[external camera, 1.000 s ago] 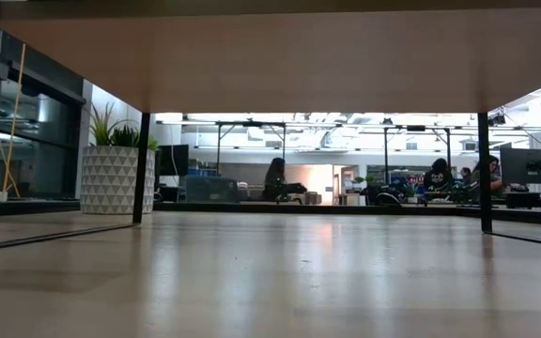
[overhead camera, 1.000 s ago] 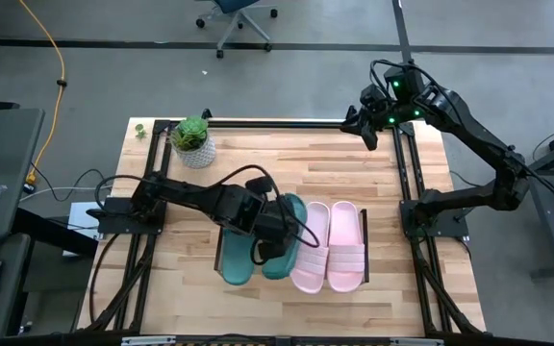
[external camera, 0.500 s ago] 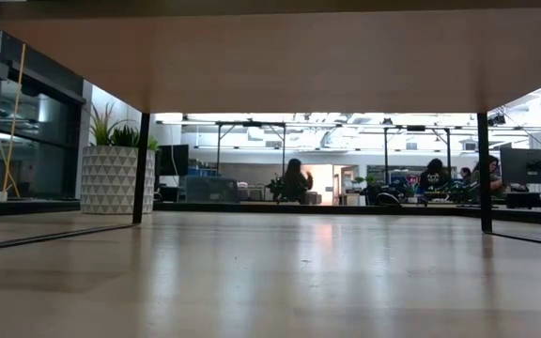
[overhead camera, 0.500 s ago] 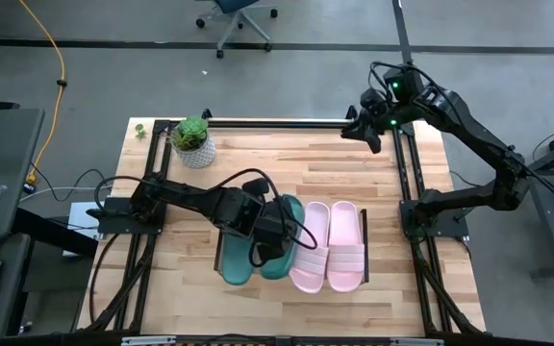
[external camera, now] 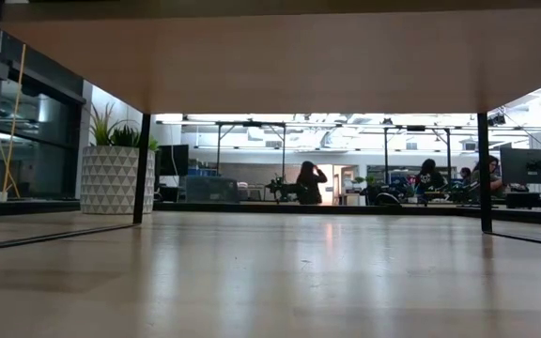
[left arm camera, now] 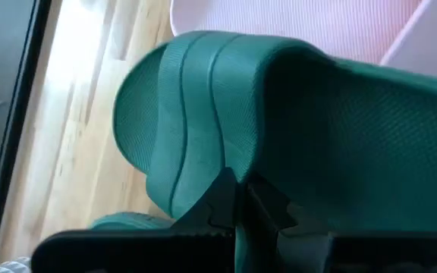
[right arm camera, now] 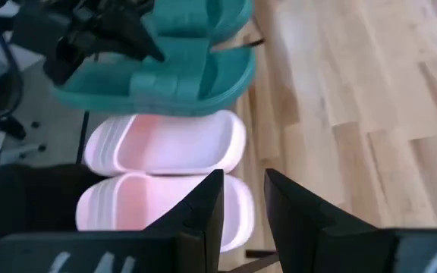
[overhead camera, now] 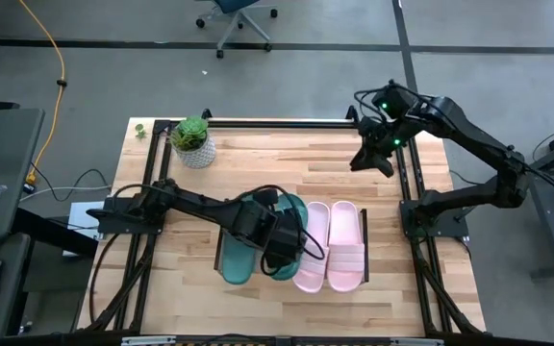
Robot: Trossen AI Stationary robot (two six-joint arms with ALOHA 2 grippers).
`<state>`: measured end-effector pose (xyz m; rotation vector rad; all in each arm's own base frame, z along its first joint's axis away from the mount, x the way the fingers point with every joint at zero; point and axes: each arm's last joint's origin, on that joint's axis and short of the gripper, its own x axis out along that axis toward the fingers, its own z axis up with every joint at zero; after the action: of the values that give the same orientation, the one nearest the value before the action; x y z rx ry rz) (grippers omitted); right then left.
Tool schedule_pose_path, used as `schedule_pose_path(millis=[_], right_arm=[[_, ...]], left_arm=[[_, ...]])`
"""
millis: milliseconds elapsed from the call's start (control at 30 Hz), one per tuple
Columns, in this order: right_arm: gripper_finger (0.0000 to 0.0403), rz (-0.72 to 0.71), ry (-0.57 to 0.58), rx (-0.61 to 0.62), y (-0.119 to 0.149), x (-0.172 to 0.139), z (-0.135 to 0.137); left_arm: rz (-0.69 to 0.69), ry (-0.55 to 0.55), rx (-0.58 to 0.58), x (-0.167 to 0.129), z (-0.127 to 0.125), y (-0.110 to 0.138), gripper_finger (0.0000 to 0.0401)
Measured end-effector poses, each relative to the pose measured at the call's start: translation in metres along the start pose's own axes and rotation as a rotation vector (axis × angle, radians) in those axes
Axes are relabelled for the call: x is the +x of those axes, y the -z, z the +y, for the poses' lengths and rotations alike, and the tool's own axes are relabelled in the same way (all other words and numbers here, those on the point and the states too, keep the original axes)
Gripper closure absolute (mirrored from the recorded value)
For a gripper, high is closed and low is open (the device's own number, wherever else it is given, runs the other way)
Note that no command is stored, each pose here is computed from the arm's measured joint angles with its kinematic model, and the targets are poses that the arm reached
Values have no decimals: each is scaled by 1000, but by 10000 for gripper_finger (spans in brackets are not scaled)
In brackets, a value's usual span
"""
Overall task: Pick and place slides into the shelf
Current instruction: Put the green slide on the shelf
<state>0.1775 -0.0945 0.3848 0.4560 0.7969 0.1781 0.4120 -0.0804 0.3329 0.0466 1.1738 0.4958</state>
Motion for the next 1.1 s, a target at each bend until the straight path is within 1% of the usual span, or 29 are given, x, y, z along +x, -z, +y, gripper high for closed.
schedule_pose_path(millis=[200,500,733,867,933,1100], right_arm=[[316,35,-12,-19,1,6,8],[316,159,-60,-4,11,13,21],[316,217,-97,-39,15,18,31],[316,268,-53,-81,18,23,37],[316,290,-46,-95,21,30,37],[316,367,-64,-49,42,58,26]], left_arm=[[-17,-58,6,-9,9,2,401],[-2,-37,9,-10,8,4,401],[-3,-35,16,-11,6,5,401],[-11,-42,25,-13,3,6,401],[-16,-51,27,-13,3,6,401],[-22,-61,28,-13,3,6,401]])
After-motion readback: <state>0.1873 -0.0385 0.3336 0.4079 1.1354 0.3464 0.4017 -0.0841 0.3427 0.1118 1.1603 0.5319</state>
